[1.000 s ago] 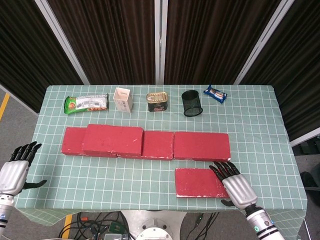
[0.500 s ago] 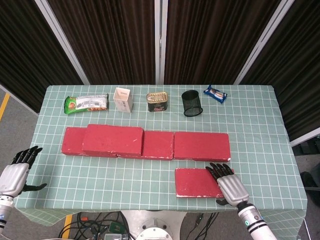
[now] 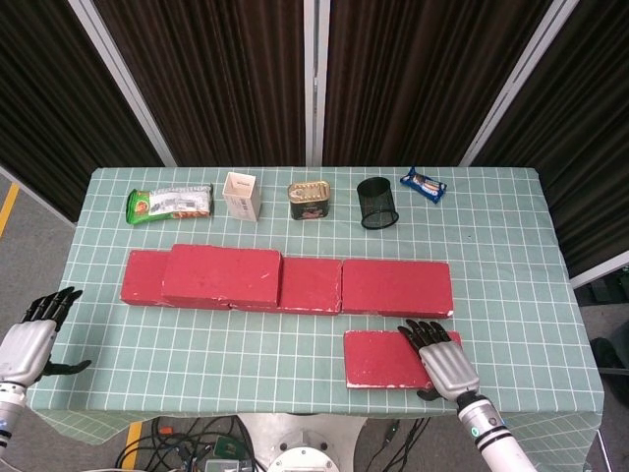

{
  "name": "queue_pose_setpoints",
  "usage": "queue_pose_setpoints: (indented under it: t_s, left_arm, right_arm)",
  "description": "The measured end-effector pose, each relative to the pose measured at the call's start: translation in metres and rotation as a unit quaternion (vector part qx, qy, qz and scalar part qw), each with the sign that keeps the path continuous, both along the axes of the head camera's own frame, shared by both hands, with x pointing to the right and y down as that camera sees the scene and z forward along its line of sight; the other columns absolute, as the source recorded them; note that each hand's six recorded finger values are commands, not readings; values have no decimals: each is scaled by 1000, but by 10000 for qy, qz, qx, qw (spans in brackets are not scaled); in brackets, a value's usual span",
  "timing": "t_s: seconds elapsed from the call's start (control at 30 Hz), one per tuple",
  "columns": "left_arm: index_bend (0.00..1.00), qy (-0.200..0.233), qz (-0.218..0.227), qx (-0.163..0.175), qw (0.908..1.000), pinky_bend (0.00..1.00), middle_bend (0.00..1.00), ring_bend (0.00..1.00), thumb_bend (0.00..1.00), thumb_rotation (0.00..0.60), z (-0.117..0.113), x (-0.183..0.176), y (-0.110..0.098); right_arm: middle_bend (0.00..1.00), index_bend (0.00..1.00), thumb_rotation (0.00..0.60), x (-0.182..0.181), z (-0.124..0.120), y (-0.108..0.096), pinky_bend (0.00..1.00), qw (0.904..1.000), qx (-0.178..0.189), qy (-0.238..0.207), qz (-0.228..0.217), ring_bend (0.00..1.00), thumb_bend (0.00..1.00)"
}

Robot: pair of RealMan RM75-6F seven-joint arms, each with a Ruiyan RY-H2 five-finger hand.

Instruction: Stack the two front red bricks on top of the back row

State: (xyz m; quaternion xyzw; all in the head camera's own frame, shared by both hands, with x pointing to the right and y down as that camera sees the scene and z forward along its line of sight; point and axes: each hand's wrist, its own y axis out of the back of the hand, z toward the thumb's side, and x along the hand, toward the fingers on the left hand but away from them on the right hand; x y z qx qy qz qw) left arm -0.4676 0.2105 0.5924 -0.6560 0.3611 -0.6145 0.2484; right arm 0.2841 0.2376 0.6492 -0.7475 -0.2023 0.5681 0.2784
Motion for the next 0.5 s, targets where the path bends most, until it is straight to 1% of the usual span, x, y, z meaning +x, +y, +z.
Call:
queue_pose_setpoints:
  t_s: [0.13,0.27,0.5]
  left_arm:
    - [0,-11,-28,-5,10000,0,0,0,4,600,-1,-1,0]
    - [0,21,-37,-14,10000,0,0,0,3,600,-2,0,0]
    - [0,82,-54,-62,9999,0,0,0,3,600,-3,1,1]
  right_arm:
    - [72,0,600,-1,1,-3,0,10000,22,0,-33,0,0]
    - [96,0,600,-1,2,-3,19,10000,37,0,-47,5,0]
    - [180,2,600,-1,0,-5,168,10000,59,-23,-46,88,1]
